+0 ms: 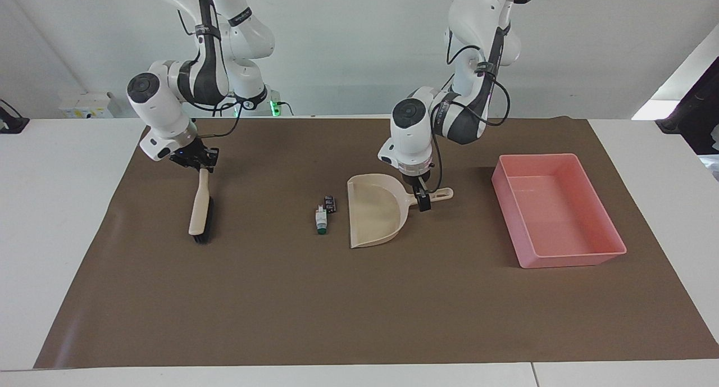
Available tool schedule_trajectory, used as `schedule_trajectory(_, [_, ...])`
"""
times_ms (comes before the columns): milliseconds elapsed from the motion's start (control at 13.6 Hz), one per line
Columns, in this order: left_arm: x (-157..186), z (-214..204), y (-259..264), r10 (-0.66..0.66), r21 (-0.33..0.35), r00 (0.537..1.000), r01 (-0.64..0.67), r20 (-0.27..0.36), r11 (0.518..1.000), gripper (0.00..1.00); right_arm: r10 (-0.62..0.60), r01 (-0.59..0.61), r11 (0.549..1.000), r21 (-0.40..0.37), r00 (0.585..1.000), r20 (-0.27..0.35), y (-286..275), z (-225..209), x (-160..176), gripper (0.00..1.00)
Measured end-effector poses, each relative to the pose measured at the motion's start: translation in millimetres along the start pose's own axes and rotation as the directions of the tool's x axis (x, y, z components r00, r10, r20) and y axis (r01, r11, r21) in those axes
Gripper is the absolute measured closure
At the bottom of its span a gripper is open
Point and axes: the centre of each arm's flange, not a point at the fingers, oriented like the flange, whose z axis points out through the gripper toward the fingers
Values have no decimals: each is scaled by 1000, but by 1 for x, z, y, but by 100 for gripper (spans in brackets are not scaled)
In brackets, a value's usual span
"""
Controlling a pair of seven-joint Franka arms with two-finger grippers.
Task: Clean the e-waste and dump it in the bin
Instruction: 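Grasp the dustpan handle with the left gripper while the right gripper grasps the brush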
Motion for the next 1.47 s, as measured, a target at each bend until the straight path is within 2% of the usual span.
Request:
schedule_trajectory(147, [1, 0, 1, 3, 1, 1000, -3, 1, 1000, 5, -6, 6, 1000, -2, 1000, 2, -5, -5, 3, 74])
schedule_trajectory(369, [4, -2, 2, 53, 57, 997, -56, 49, 997, 41, -9, 9, 1000, -11, 1000, 11, -23, -37, 22, 74])
schedule_trajectory(442, [5, -2, 4, 62, 65, 997, -65, 56, 996, 58, -30, 30, 999, -18, 1000, 9, -37, -50, 32, 74])
schedule_trajectory(516, [6, -3, 4, 65, 70, 996, -69, 58, 995, 68, -56, 56, 998, -26, 998, 7, -55, -60, 41, 74])
schedule_trajectory(737, [5, -4, 2, 63, 76, 996, -67, 56, 995, 68, -155, 154, 985, -74, 988, 2, -105, -69, 56, 74])
schedule_trajectory(959, [-4, -14, -9, 37, 71, 997, -41, 69, 997, 68, -211, 210, 973, -96, 977, -2, -133, -71, 63, 74])
schedule_trajectory(1253, [-12, -32, -17, 12, 59, 996, -17, 94, 998, 68, -278, 281, 952, -122, 960, 34, -203, -49, 62, 74])
schedule_trajectory(1475, [-9, -32, -10, 24, 42, 993, -29, 118, 999, 68, -292, 299, 945, -133, 954, 67, -228, -36, 53, 74])
